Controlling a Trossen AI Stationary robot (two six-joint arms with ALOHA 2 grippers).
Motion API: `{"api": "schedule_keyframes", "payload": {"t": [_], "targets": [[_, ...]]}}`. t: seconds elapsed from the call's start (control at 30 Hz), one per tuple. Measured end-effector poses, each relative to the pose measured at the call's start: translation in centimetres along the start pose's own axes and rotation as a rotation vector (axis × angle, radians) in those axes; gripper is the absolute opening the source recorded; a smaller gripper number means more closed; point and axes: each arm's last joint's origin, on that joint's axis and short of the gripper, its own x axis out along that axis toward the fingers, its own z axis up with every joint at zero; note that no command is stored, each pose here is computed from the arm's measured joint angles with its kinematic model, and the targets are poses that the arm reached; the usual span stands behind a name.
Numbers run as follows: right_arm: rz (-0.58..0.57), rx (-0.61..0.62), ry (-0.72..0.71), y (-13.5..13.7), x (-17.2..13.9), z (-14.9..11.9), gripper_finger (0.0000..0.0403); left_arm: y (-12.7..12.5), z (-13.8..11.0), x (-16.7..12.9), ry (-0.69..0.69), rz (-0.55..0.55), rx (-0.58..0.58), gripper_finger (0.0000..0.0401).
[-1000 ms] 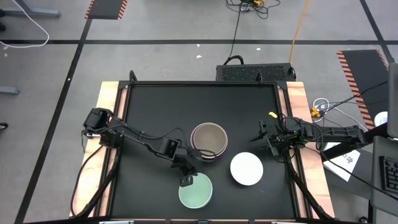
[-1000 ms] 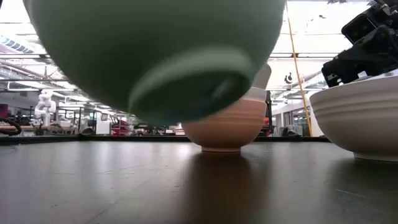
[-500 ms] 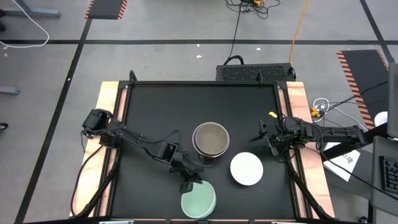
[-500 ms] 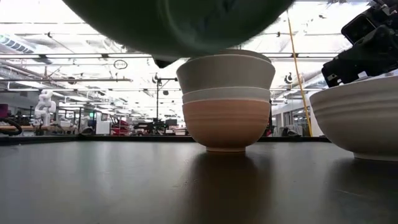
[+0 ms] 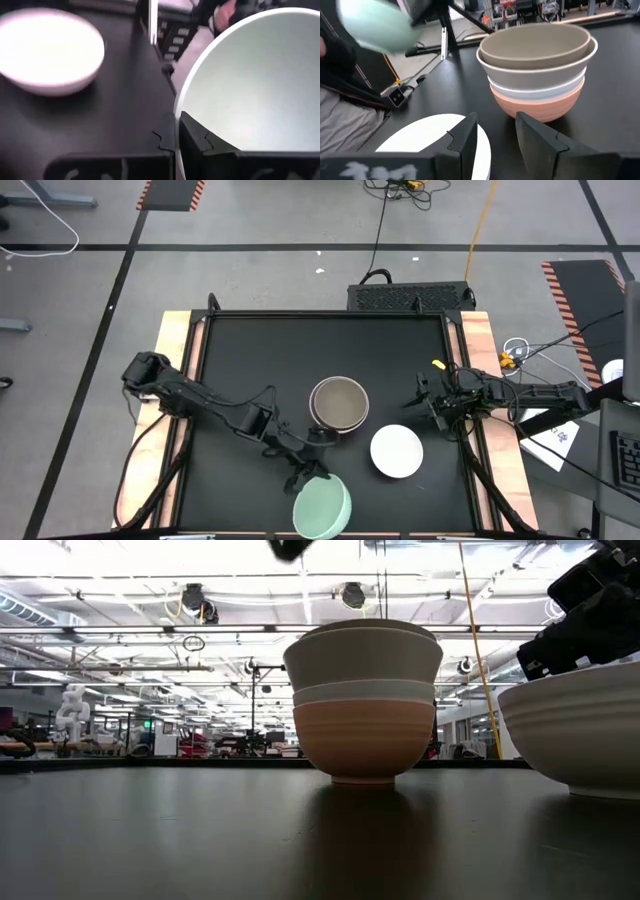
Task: Nest bowls inside each other
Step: Stack the light green bowl on the dark gray bowl
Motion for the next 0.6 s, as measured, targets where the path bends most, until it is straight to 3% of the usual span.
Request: {"api": "schedule_keyframes", "payload": {"t": [0.33, 0.6], "targets": [[-0.003, 0.005, 0.014, 0.0, 0.1, -0.1, 0.0125, -1.4, 5.8, -4.5, 0.014, 0.193, 0.169, 0.0004], [-0.003, 0.003, 0.015, -0.1, 0.1, -0.1, 0.0125, 1.9, 9.5, -8.4, 0.026, 0.317, 0.088, 0.0004]]}}
